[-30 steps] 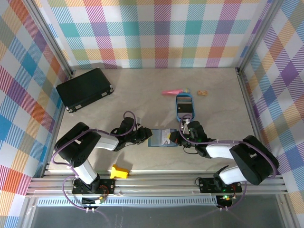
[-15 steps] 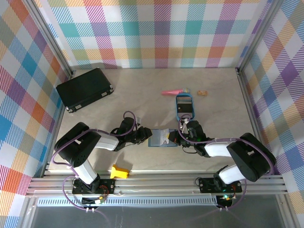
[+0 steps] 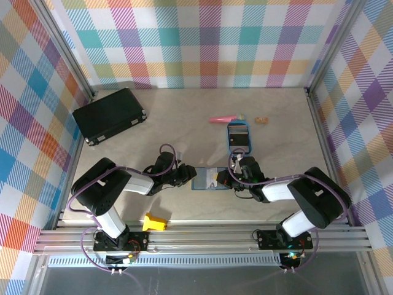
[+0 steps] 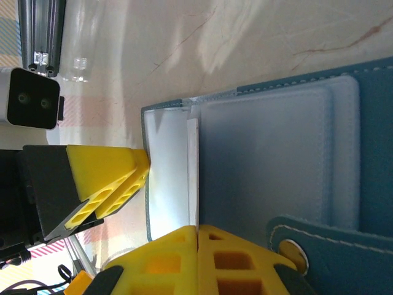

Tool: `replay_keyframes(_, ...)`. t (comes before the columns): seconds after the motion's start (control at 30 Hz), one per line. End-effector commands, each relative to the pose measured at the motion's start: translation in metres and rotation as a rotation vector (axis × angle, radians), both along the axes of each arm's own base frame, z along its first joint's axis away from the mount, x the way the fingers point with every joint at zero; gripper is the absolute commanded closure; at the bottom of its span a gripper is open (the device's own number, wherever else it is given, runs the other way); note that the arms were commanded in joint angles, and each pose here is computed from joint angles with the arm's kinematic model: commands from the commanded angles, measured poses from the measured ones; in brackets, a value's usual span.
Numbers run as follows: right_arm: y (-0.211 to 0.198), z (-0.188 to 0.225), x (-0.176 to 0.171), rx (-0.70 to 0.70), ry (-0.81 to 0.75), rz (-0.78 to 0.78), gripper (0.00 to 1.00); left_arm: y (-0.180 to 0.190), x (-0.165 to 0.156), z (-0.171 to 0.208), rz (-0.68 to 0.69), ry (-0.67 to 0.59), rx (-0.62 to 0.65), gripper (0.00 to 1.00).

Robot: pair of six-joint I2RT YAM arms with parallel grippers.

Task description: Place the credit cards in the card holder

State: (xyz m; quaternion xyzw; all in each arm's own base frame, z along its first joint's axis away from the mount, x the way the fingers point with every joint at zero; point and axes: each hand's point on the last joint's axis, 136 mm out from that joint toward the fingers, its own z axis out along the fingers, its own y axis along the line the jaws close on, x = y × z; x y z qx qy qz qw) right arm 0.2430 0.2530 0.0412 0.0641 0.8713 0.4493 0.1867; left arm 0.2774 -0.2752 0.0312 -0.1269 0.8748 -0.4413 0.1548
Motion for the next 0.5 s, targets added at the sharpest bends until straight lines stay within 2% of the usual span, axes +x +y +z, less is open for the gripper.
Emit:
replay_keyframes(0.0, 0.0105, 0.0073, 0.0052, 0.040, -0.021, 0.012, 1.00, 0.0006, -0.0028, -0.0091, -0.010, -0.001, 0.027, 0.78)
replay_keyframes(0.47, 0.0157, 0.0052, 0.0070, 0.061, -0.031, 0.024, 1.00, 0.0018, -0.0031, -0.0121, -0.005, 0.008, 0.037, 0.78)
